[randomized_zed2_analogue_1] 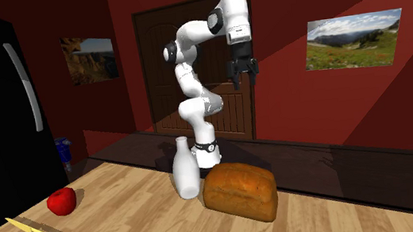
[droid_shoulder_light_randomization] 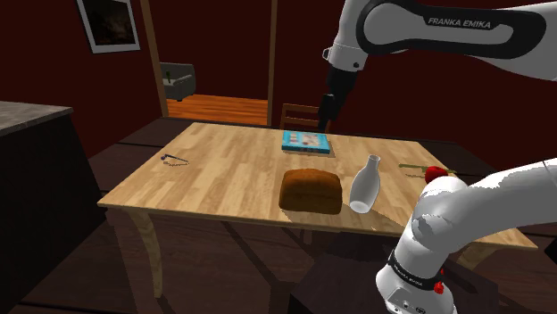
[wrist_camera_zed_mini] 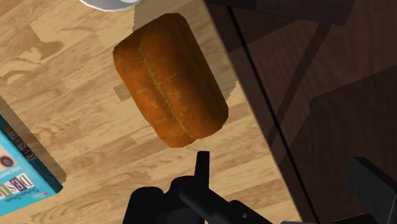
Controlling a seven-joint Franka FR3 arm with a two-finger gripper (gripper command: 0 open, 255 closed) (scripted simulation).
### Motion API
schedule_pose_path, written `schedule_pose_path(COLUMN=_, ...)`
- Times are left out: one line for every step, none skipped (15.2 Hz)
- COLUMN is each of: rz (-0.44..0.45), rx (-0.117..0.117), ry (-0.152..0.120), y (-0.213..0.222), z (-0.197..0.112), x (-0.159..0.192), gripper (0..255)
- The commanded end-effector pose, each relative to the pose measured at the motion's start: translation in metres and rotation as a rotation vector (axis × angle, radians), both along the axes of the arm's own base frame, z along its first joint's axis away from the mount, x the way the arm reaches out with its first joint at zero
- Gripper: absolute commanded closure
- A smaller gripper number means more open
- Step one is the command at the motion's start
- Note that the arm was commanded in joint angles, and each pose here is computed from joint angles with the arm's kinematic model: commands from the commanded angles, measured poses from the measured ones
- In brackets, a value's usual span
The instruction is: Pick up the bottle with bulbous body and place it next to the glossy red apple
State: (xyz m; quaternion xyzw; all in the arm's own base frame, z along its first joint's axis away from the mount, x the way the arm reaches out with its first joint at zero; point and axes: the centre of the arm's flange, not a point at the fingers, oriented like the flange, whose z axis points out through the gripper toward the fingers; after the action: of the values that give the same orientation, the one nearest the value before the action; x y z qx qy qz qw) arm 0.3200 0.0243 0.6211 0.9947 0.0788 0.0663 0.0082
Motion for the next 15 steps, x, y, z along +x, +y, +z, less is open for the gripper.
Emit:
schedule_pose_path(rz=0.000, rx=0.000, ry=0.000, y=0.000, z=0.000, x=0.000, gripper=0)
schedule_pose_path(rz=0.003, rx=0.000, ry=0.003, y=-0.010, z=-0.007, x=-0.004, gripper=0)
schedule_pose_path(rz=0.006, rx=0.000, ry=0.007, y=-0.021, z=-0.013, x=-0.008, gripper=0)
schedule_pose_path(rz=0.009, rx=0.001, ry=0.010, y=-0.032, z=-0.020, x=-0.012, gripper=0)
schedule_pose_path(rz=0.011, rx=0.001, ry=0.013, y=-0.042, z=-0.027, x=-0.016, gripper=0)
schedule_pose_path(rz=0.014, rx=0.001, ry=0.016, y=-0.053, z=-0.034, x=-0.020, gripper=0)
schedule_pose_path(rz=0.017, rx=0.001, ry=0.020, y=-0.063, z=-0.040, x=-0.023, gripper=0)
schedule_pose_path(rz=0.020, rx=0.001, ry=0.023, y=-0.074, z=-0.047, x=-0.027, gripper=0)
schedule_pose_path(rz=0.023, rx=0.002, ry=0.026, y=-0.084, z=-0.054, x=-0.031, gripper=0)
schedule_pose_path(rz=0.026, rx=0.002, ry=0.030, y=-0.095, z=-0.060, x=-0.035, gripper=0)
schedule_pose_path(rz=0.029, rx=0.002, ry=0.033, y=-0.105, z=-0.067, x=-0.039, gripper=0)
schedule_pose_path(rz=0.032, rx=0.002, ry=0.036, y=-0.116, z=-0.073, x=-0.043, gripper=0)
schedule_pose_path(rz=0.034, rx=0.002, ry=0.039, y=-0.127, z=-0.080, x=-0.047, gripper=0)
schedule_pose_path(rz=0.037, rx=0.003, ry=0.043, y=-0.137, z=-0.087, x=-0.050, gripper=0)
schedule_pose_path(rz=0.040, rx=0.003, ry=0.046, y=-0.148, z=-0.093, x=-0.054, gripper=0)
